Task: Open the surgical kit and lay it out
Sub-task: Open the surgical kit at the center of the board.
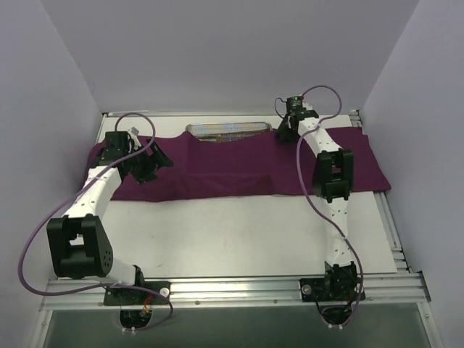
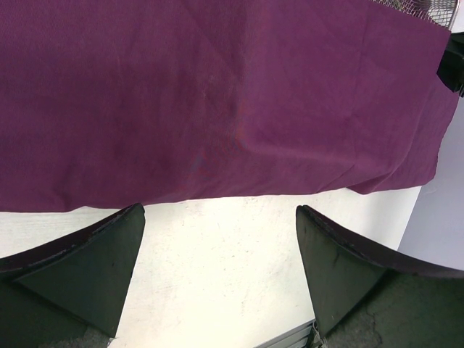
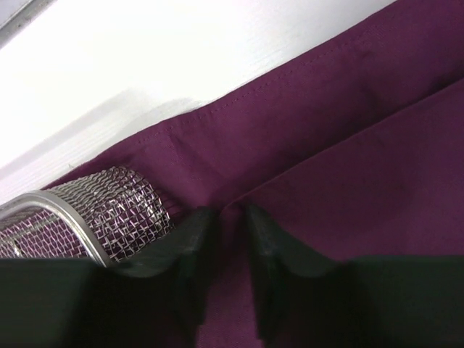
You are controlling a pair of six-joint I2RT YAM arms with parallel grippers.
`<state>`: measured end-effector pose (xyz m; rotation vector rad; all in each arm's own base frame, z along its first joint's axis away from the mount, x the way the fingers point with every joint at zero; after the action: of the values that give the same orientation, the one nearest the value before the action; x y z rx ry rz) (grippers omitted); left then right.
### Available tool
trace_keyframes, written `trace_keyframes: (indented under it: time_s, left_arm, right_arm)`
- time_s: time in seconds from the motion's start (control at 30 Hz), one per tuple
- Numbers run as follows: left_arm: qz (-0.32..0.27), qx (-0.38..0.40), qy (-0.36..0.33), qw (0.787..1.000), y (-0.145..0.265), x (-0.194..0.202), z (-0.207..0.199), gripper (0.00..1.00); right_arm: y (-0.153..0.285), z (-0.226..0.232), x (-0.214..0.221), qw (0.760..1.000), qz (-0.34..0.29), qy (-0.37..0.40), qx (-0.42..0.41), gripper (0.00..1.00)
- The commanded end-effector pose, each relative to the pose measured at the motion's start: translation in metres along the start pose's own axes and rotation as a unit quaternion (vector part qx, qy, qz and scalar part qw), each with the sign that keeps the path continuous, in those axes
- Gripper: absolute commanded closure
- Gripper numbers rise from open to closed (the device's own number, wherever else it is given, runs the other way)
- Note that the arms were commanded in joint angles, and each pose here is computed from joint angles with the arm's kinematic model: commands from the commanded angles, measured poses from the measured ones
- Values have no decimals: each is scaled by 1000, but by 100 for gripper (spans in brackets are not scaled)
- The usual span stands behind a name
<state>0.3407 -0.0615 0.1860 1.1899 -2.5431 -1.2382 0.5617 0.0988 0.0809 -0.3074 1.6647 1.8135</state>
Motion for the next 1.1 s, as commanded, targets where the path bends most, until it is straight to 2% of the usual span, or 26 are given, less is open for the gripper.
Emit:
trace_keyframes:
  time_s: [0.0,0.03,0.07,0.13,0.37,0.57,0.73,0.9,0.93,1.03,1.07]
  left_arm:
    - [-14,31,-26,999,8,-6,-16,6]
    - [-14,31,-26,999,9,-5,-16,6]
    - [-12,30,-26,999,9,-4,-16,6]
    - [-13,32,-26,999,10,-4,-16,6]
    - [-18,30,-32,999,18,-3,-17,6]
    - [-28,21,-41,999,25,-4,-16,6]
    - [-33,23,-45,998,33,-4,-20,6]
    - [-35,22,-53,998,42,-3,-22,6]
    - [-34,22,-53,998,43,-3,-23,6]
    - [-35,25,-56,997,47,-2,-25,6]
    - [-36,25,-57,997,48,-2,-26,6]
  right_arm:
    - [27,7,-18,999,-14,-16,-39,78]
    - [29,8,-18,999,-14,-18,-41,83]
    - [35,8,-21,999,-19,-20,-43,93]
    - [38,7,-20,999,-23,-24,-43,99]
    - [78,7,-37,997,-60,-25,-51,100]
    - [111,0,-32,996,-64,-10,-54,100]
    - [127,-16,5,998,-35,6,-48,100]
    - [165,-36,42,998,-31,22,-40,100]
    - [163,-47,67,999,-5,26,-30,100]
    - [186,-58,97,999,-1,25,-27,100]
    - [193,-69,121,999,10,26,-21,100]
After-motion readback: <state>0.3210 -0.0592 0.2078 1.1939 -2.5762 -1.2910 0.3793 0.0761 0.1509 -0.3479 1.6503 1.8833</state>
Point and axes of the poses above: each gripper's point midway between its finger pads, its own y axis back along the fingers, its own z axis along the line the jaws close on, x = y × z, the point moved 5 cm from there along y, back along the fingers, and after that the axes turned 12 degrees about y, right-handed, at the moved point
